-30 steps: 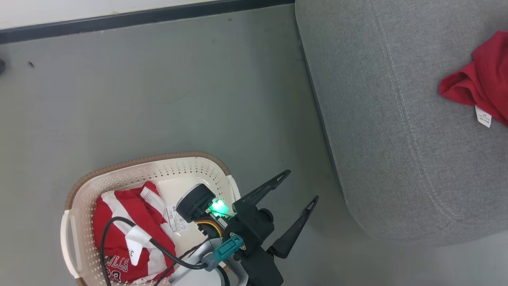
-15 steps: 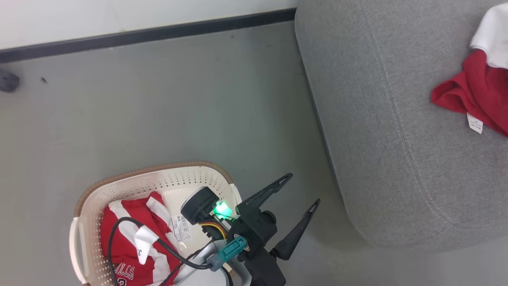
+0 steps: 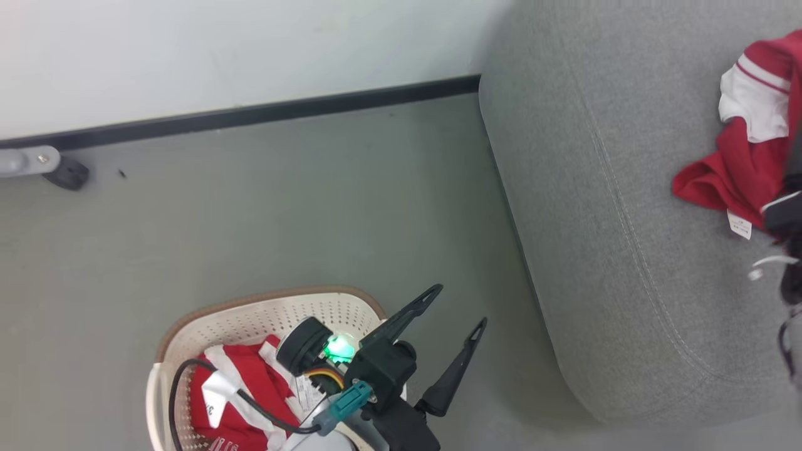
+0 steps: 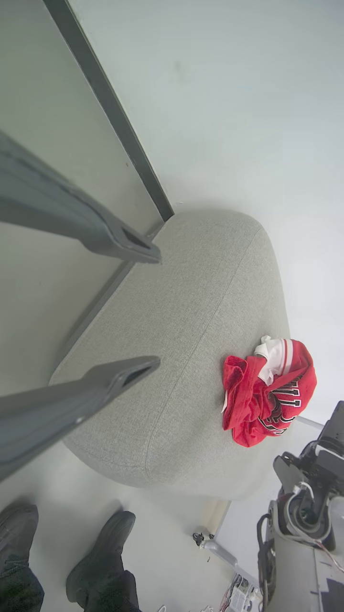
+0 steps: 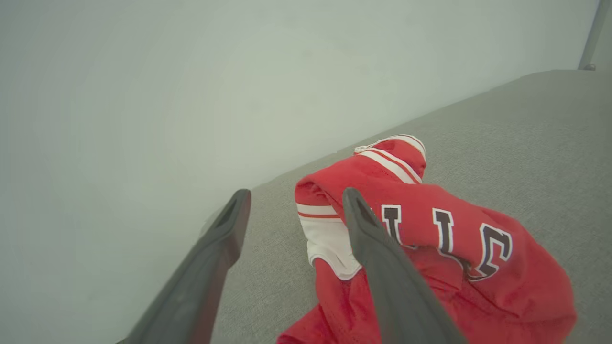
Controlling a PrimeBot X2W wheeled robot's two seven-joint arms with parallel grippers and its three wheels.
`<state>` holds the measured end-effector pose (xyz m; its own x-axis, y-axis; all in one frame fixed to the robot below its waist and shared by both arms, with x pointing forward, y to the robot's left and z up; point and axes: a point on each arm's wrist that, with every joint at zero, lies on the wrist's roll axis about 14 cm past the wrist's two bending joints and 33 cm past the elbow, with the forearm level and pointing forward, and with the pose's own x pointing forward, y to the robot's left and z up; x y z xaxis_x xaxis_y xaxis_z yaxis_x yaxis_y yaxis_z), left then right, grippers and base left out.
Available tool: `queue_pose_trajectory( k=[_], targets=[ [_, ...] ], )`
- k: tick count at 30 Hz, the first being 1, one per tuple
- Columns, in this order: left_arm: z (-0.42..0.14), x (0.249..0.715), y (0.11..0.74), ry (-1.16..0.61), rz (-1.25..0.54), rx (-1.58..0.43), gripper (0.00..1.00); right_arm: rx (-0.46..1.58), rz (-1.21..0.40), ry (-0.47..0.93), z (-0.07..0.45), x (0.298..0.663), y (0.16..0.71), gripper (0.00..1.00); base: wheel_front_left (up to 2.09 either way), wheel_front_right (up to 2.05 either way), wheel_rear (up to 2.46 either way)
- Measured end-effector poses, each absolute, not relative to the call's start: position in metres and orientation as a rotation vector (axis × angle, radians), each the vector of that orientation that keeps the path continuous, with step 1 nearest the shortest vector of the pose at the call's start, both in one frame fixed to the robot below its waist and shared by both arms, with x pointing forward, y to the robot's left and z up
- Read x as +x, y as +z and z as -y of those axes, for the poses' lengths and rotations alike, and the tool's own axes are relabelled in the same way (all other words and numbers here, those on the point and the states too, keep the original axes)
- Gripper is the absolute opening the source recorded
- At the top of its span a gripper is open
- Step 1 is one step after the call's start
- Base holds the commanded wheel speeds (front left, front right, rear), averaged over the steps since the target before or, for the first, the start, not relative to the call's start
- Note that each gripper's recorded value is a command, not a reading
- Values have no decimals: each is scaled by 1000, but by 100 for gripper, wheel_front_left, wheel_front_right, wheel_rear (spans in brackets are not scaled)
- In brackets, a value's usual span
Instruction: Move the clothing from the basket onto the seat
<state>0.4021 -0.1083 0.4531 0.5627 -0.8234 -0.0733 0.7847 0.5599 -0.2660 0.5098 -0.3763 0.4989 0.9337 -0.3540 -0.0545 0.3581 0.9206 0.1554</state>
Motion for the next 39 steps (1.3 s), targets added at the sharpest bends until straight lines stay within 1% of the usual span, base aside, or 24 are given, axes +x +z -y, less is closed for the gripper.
queue_pose_trajectory(
  k=[5,10,21,26,33,39],
  targets=[
    [92,401,460,-885,-180,-211,100,171,-38,-272,335,500,489,100,0,0,0],
    [73,401,467,-795,-162,-210,100,156,-31,-203,308,486,488,100,0,0,0],
    [-4,415,478,-517,-111,-210,100,188,30,7,219,473,497,100,0,0,0],
    [-37,424,488,-409,-68,-215,100,195,35,57,199,465,495,100,0,0,0],
    [-84,420,480,-274,-80,-206,100,193,23,135,166,450,490,100,0,0,0],
    [-106,415,479,-197,-78,-212,100,193,1,140,161,435,483,100,0,0,0]
  ],
)
